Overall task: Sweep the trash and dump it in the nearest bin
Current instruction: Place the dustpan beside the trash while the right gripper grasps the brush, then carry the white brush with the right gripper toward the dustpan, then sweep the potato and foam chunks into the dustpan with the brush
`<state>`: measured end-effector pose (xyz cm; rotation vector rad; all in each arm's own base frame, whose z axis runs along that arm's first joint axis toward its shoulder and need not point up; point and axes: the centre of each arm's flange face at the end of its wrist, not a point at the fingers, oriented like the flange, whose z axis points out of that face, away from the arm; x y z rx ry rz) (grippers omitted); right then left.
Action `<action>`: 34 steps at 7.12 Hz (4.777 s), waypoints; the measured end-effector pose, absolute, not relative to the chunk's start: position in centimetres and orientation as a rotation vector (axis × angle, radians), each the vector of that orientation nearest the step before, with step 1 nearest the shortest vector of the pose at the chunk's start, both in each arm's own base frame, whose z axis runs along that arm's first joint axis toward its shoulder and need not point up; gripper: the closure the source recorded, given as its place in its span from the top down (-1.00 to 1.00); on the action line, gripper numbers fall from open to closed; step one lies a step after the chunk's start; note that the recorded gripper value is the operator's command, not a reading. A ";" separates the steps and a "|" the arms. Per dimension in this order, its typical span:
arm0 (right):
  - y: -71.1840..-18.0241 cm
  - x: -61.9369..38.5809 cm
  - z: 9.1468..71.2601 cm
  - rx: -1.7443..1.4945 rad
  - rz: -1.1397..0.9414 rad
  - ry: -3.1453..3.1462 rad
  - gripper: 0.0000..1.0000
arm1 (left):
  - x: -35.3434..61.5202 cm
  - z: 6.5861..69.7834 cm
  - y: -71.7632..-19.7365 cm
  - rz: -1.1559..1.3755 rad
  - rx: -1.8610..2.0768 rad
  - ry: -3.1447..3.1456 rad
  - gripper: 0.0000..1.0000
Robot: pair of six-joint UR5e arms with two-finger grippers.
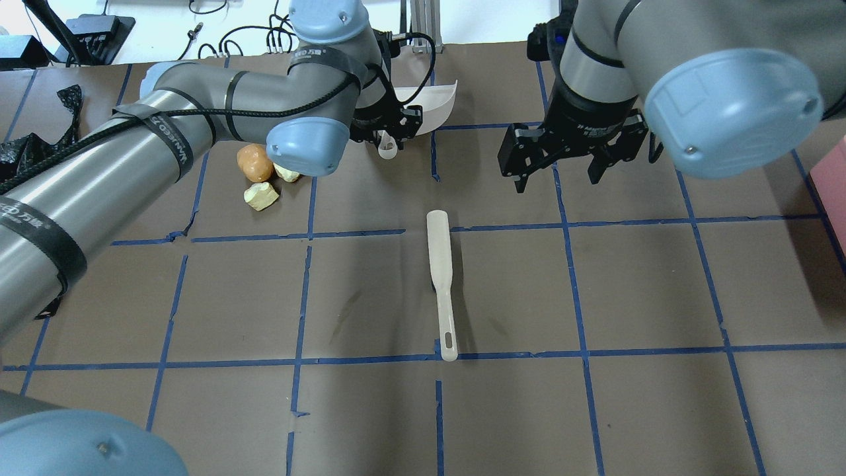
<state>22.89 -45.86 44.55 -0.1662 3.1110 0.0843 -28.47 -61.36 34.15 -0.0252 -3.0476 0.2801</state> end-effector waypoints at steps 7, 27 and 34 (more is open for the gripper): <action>-40.9 34.3 30.5 -0.179 0.043 3.121 0.95 | -9.0 43.8 -59.6 0.188 -0.282 -3.110 -0.80; -40.2 36.4 29.5 0.100 -0.130 3.055 -1.00 | 25.2 32.3 -56.0 0.115 -1.631 -2.573 -0.86; -49.7 59.5 28.4 0.665 0.073 3.068 -1.00 | 25.6 28.3 -57.9 0.165 -1.682 -2.529 -0.85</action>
